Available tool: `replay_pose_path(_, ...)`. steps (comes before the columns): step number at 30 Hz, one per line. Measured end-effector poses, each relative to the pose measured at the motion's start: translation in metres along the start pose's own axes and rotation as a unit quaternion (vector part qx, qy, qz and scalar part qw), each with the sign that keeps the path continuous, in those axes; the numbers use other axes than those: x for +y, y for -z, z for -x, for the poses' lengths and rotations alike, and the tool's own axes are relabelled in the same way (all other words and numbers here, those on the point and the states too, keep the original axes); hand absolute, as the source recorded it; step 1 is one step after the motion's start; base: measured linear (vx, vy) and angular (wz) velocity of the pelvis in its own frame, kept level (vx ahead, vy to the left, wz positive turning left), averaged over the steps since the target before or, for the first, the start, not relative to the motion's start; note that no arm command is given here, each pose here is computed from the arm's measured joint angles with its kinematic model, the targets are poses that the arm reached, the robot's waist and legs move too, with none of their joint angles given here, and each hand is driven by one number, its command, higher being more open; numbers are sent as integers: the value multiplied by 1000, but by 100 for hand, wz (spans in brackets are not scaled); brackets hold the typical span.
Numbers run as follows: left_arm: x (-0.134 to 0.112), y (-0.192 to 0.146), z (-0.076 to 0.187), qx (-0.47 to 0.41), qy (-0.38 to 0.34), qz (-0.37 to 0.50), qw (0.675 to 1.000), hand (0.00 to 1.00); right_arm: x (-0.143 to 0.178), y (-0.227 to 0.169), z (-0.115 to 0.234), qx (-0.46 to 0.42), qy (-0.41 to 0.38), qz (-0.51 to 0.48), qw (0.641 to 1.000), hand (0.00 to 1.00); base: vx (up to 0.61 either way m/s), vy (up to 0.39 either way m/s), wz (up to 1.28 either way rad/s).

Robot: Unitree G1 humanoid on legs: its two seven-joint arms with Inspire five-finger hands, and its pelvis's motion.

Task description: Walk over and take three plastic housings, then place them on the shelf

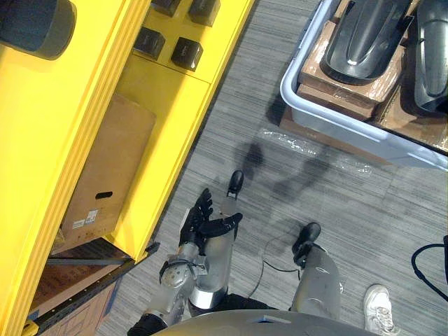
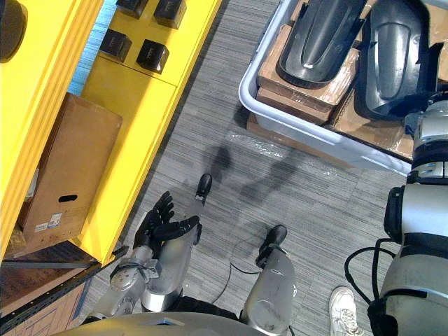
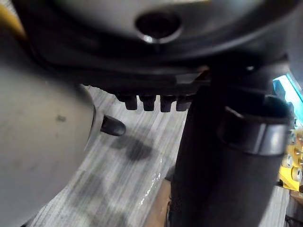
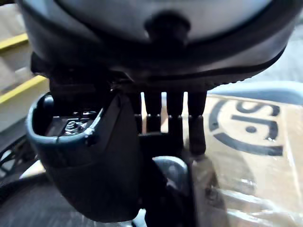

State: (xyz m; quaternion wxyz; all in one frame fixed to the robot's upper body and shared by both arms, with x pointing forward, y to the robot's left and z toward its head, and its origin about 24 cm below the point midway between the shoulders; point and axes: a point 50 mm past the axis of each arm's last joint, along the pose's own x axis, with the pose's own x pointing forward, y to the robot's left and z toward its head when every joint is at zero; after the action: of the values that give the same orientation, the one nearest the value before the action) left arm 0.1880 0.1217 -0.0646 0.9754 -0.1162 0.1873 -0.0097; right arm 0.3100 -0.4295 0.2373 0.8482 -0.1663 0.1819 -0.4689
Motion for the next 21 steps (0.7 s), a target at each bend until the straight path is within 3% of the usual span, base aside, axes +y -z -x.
replay_pose_path(10,31,-5,1,-6,-88,31,996,100,-9,25,-7,67,9,-200,977,0,-14,-74,4)
replay_pose_path(21,31,-23,7,-56,-85,49,994,100,-19,37,-10,-11,121,-150,981,0,-3,-58,-9)
